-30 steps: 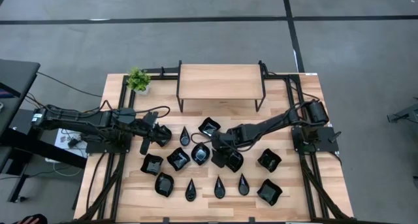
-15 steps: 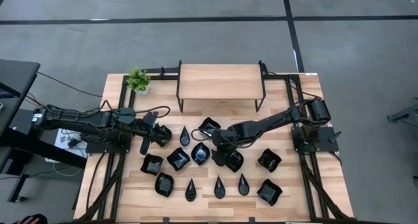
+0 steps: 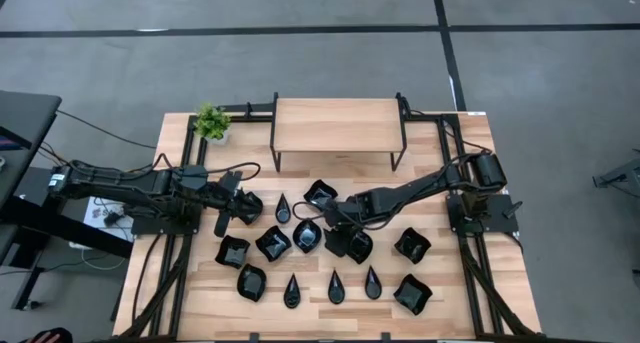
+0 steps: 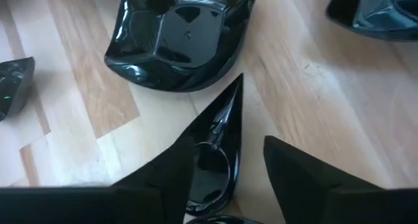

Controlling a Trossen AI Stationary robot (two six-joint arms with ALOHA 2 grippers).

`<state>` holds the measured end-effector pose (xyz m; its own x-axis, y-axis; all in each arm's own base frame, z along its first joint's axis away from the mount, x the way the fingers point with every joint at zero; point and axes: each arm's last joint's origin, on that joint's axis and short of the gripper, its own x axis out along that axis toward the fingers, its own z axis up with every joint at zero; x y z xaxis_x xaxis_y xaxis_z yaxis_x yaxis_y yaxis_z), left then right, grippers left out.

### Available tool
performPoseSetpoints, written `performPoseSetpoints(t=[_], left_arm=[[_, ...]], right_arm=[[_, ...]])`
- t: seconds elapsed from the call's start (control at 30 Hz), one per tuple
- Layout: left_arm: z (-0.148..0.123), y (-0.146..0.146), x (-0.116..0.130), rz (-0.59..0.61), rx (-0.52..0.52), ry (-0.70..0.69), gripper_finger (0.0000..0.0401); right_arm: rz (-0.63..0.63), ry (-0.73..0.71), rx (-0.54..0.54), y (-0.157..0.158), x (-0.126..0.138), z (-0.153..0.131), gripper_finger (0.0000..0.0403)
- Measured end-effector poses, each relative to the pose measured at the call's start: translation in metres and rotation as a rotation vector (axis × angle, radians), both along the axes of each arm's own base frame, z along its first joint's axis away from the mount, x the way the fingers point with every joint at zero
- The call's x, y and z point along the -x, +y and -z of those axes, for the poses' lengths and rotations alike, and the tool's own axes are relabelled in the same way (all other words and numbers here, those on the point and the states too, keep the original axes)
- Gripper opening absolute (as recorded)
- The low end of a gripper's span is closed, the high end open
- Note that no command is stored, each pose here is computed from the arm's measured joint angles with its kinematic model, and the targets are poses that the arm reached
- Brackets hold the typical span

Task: Pick & Place Mini shaped plates
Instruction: Put the black drop shaped plate on the shelf

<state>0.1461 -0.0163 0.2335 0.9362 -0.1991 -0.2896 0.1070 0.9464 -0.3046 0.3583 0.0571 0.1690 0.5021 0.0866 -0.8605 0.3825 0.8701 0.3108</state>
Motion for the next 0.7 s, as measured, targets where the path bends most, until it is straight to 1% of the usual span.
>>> performPoseSetpoints(t=[0.17,0.47,0.57,0.63,0.7], left_arm=[[0.000,0.000,0.000,0.000,0.000,0.000,0.0019],[0.000,0.000,0.000,0.000,0.000,0.000,0.0019],[0.000,0.000,0.000,0.000,0.000,0.000,0.0019],[0.000,0.000,0.000,0.000,0.000,0.000,0.0019],[0.000,0.000,0.000,0.000,0.000,0.000,0.0019]], right_arm=[[0.008,-0.002,0.017,0.000,0.000,0.000,0.0193],[-0.017,-0.002,0.054,-0.001,-0.001,0.004,0.0172],[-0.014,0.019,0.050,0.000,-0.001,0.010,0.0168],[-0.017,-0.012,0.045,0.002,-0.005,0.009,0.0166],[-0.013,0.006,0.043,0.002,-0.003,0.011,0.0166]])
